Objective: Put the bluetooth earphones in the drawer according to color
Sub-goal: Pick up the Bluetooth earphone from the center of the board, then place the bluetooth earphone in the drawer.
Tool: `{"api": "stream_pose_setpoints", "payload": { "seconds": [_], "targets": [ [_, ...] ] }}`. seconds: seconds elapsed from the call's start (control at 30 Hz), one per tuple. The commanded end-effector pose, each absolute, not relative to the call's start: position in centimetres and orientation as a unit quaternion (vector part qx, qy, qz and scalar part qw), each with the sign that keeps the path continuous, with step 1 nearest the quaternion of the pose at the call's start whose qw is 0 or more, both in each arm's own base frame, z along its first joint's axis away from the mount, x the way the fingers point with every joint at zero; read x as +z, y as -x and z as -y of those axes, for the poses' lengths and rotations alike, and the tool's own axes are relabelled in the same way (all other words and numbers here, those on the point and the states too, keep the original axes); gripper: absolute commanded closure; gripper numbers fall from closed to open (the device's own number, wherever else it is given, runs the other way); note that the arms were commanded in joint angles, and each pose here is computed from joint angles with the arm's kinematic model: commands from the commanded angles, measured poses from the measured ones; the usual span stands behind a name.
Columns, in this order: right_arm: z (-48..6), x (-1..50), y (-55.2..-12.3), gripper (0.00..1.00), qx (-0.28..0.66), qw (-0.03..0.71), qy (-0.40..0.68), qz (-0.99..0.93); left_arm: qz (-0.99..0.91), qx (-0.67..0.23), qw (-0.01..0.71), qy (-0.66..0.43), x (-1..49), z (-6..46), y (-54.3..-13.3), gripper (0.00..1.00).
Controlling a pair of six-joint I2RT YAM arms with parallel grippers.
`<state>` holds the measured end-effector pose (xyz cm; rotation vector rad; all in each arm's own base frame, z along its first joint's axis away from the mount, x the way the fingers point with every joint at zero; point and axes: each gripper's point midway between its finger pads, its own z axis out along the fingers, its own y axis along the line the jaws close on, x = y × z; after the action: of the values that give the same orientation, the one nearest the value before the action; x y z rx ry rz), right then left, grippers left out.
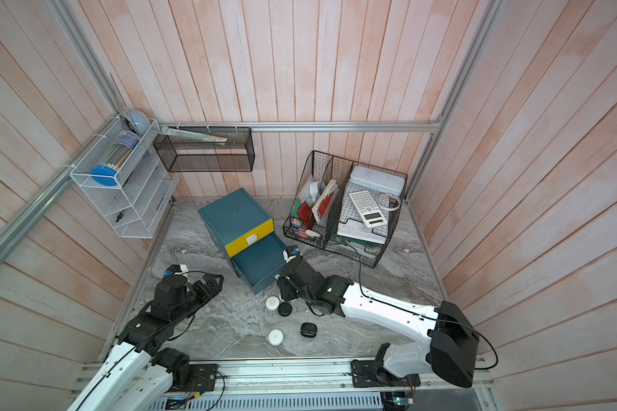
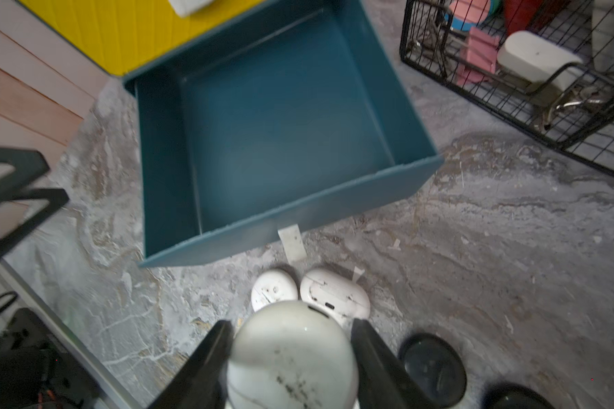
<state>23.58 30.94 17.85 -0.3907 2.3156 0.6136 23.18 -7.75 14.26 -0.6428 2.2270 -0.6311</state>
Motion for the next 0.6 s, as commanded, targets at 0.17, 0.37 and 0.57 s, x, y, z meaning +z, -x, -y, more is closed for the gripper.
{"api": "stream_pose_setpoints", "payload": {
  "seconds": [0.17, 0.37, 0.57],
  "targets": [
    [-33.1, 23.2, -29.6, 0.6, 0.287, 0.395, 0.158, -0.858, -0.877, -0.241, 0.353, 0.22, 12.5, 10.8, -22.2, 0.0],
    [-34.0, 21.2, -32.6, 0.6, 0.255, 0.382, 0.166, -0.873, -0.889, -0.242, 0.348, 0.176, 11.8, 14.9, -20.5, 0.0],
    [-34.3, 18.4, -34.0, 0.53, 0.222, 0.361, 0.177, -0.888, -0.912, -0.227, 0.326, 0.098, 10.5, 19.6, -17.5, 0.0]
  ]
}}
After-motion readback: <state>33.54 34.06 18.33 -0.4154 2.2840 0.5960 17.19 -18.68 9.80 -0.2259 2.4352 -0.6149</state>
